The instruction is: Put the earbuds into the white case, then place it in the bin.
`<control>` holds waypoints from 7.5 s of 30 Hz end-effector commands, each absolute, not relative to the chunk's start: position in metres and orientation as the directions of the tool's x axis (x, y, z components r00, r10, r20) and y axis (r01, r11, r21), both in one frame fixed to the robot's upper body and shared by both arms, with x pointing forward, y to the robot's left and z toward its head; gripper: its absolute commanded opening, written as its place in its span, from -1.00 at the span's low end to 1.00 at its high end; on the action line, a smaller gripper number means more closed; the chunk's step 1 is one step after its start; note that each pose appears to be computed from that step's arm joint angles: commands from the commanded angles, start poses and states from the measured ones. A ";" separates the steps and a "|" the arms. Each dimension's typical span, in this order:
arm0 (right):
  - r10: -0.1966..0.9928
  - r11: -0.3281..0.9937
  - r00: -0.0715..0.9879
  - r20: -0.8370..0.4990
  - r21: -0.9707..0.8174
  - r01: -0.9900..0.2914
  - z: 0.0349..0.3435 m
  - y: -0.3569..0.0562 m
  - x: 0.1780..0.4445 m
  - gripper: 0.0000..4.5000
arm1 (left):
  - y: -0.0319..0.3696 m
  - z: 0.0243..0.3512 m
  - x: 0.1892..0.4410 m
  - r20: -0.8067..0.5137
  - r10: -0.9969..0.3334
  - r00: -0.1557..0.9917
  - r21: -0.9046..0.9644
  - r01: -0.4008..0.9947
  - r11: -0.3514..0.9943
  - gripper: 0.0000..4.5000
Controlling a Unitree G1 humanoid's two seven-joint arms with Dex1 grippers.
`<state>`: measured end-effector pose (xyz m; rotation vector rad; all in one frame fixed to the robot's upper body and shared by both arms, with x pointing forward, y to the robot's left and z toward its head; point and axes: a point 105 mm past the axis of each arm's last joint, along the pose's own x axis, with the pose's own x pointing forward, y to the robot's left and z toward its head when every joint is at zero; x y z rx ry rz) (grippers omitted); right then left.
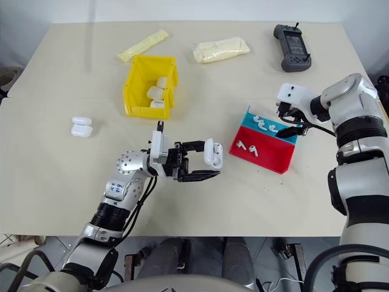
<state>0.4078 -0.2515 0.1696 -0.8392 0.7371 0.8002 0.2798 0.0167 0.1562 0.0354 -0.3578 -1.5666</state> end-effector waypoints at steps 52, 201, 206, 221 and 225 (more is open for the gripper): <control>0.743 0.484 0.546 -0.387 -0.252 -0.838 0.243 -0.236 0.339 -0.77 | 0.008 0.165 0.279 0.178 -0.981 -0.070 0.251 0.968 -0.023 0.23; 0.724 0.678 0.689 0.026 -0.215 -0.703 0.190 -0.196 0.249 0.76 | 0.143 0.217 0.364 0.200 -0.633 0.748 0.045 0.638 0.768 0.23; 0.728 0.672 0.686 0.008 -0.210 -0.710 0.179 -0.194 0.245 0.99 | 0.140 0.248 0.413 0.209 -0.572 0.793 -0.021 0.589 0.808 0.23; 0.716 0.688 0.697 0.044 -0.212 -0.694 0.183 -0.188 0.244 1.00 | 0.143 0.232 0.457 0.056 -0.599 0.799 0.084 0.594 0.800 0.77; 0.720 0.684 0.693 0.040 -0.210 -0.699 0.182 -0.187 0.243 1.00 | 0.150 0.227 0.442 0.032 -0.661 0.749 0.159 0.649 0.744 0.99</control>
